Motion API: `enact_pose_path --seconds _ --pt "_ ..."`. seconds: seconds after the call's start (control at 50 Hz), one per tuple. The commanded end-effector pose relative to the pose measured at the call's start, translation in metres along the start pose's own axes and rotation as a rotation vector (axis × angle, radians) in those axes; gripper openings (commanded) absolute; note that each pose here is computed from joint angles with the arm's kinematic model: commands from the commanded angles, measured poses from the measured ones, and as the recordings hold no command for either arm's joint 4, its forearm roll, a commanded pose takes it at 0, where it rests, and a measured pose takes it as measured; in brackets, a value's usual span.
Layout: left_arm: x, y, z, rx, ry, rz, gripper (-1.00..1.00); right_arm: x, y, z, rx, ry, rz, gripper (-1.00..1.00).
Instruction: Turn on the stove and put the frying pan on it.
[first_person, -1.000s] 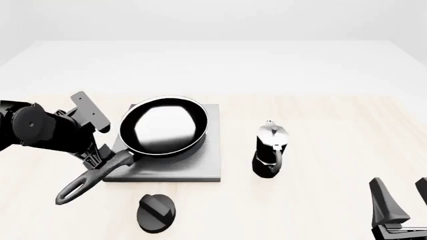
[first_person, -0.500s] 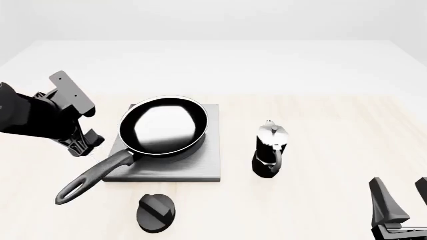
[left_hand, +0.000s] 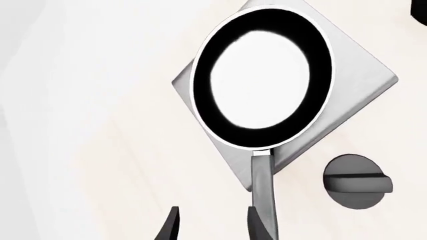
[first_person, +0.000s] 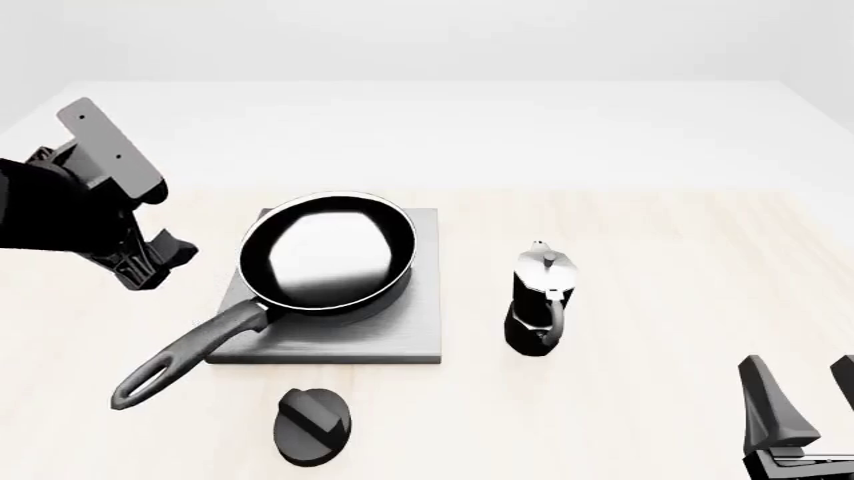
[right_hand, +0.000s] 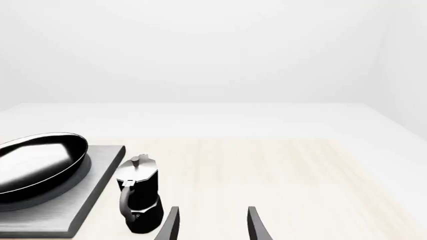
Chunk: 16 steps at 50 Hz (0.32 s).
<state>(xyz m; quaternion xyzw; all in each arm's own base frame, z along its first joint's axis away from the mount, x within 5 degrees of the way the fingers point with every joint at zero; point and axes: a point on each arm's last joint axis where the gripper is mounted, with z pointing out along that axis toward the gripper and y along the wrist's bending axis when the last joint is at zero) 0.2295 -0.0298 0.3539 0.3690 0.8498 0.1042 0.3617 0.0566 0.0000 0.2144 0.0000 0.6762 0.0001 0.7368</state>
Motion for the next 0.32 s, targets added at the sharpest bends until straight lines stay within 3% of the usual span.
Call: enact_pose_path --seconds 0.02,0.32 --pt "-0.004 0.001 -0.019 -0.023 -0.039 -0.002 1.0 0.0 0.0 0.0 0.0 0.0 0.0 1.0" --pt "-0.02 -0.008 -0.034 -0.012 -0.121 0.003 1.0 0.0 0.0 0.0 0.0 0.0 0.0 1.0"
